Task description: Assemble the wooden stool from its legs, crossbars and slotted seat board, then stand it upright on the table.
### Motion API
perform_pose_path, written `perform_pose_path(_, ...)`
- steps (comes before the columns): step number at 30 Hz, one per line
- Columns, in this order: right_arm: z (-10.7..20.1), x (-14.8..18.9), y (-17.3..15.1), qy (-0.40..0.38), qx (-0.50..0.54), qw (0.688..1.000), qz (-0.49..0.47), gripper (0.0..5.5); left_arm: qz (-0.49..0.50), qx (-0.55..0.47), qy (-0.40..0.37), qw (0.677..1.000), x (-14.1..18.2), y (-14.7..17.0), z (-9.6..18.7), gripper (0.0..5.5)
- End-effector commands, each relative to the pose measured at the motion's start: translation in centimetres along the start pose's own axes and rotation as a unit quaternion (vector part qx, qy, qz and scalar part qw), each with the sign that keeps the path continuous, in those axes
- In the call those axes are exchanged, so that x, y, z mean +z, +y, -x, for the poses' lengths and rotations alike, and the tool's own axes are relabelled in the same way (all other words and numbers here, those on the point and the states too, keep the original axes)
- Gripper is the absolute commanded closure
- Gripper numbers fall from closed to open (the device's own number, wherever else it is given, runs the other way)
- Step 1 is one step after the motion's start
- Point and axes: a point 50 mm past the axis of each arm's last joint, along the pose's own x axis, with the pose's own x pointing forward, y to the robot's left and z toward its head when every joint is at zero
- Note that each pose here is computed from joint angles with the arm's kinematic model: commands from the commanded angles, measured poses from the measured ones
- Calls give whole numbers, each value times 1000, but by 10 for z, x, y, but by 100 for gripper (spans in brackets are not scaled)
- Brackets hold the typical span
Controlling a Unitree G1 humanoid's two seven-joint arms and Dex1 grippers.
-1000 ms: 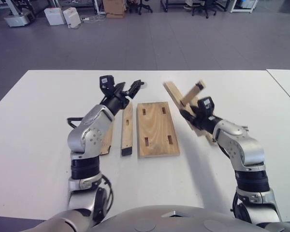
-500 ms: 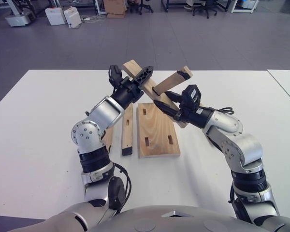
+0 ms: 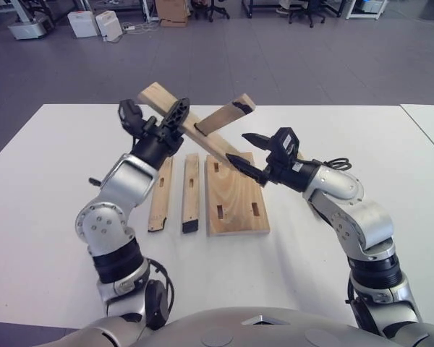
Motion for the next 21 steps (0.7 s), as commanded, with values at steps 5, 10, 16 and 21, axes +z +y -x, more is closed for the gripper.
perform_pose_path(5, 46, -77, -22, 252, -48, 966, 45, 231, -73, 121, -23, 990, -22, 17, 54, 448)
perform_pose_path(10, 35, -106, -4, 291, 12, 955, 51, 231, -67, 146, -9, 987, -40, 17, 53, 448)
perform_pose_path(16, 24, -102, 8, 259, 38, 965, 33, 231, -182, 214, 3, 960, -40, 31, 65, 448)
perform_pose_path(21, 20, -100, 10, 248, 40, 968, 30, 231, -242, 187, -14, 952, -40, 29, 56, 448)
